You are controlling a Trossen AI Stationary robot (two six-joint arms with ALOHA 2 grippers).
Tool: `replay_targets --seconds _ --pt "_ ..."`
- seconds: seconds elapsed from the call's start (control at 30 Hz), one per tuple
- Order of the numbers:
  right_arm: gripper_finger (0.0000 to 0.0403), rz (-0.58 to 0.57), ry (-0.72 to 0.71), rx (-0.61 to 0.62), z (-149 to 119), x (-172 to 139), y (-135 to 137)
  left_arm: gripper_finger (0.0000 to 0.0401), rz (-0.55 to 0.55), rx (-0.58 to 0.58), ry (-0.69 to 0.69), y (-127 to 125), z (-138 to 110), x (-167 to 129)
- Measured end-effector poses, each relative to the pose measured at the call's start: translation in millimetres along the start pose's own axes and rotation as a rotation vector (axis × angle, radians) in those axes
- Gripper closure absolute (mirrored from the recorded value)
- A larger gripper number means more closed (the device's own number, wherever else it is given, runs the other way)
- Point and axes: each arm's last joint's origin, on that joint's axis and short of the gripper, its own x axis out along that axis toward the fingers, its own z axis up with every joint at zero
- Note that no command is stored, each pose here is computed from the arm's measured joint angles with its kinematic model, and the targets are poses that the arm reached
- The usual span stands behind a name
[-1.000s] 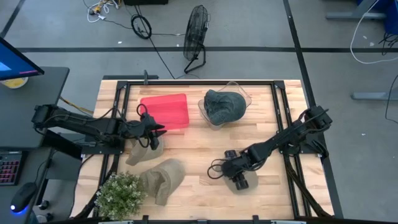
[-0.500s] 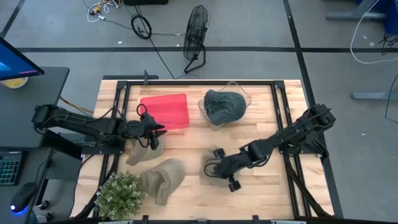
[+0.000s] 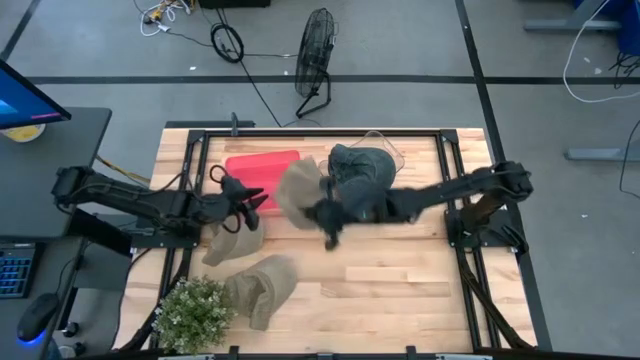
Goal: Pick & Place hat
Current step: Put the bottom right brown cap into the red bin
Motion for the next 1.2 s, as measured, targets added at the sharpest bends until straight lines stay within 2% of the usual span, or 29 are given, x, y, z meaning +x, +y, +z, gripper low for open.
replay_targets --seconds 0.13,0.3,0.4,0.5,0.7,0.8,1.0,1.2 --pt "0.0393 -0.061 -0.118 0.214 -19 21 -40 0.0279 -0.063 0.030 -0.078 -5 9 -7" --pt "0.0393 -0.122 -0.176 0.235 -54 55 -58 0.0279 -0.113 0.089 -0.170 -7 21 -17" --pt "0.0393 -0.111 -0.187 0.196 -78 75 -58 0.0279 -0.126 0.103 -0.182 -7 22 -20" --pt "0.0393 -0.113 -0.180 0.081 -100 93 -52 0.0279 -0.126 0.108 -0.177 -7 21 -19" --pt "0.0393 -0.116 -0.121 -0.051 -116 135 -50 0.0279 -0.120 0.127 -0.161 -7 19 -18" --pt "0.0393 -0.047 -0.022 -0.049 -123 150 -48 0.0279 -0.115 0.137 -0.145 -7 17 -18" --pt "0.0375 0.100 0.153 -0.083 -121 154 -48 0.0279 -0.103 0.154 -0.113 -5 14 -17" --pt "0.0317 0.144 0.227 -0.088 -131 152 -49 0.0279 -0.096 0.123 -0.082 -4 10 -17"
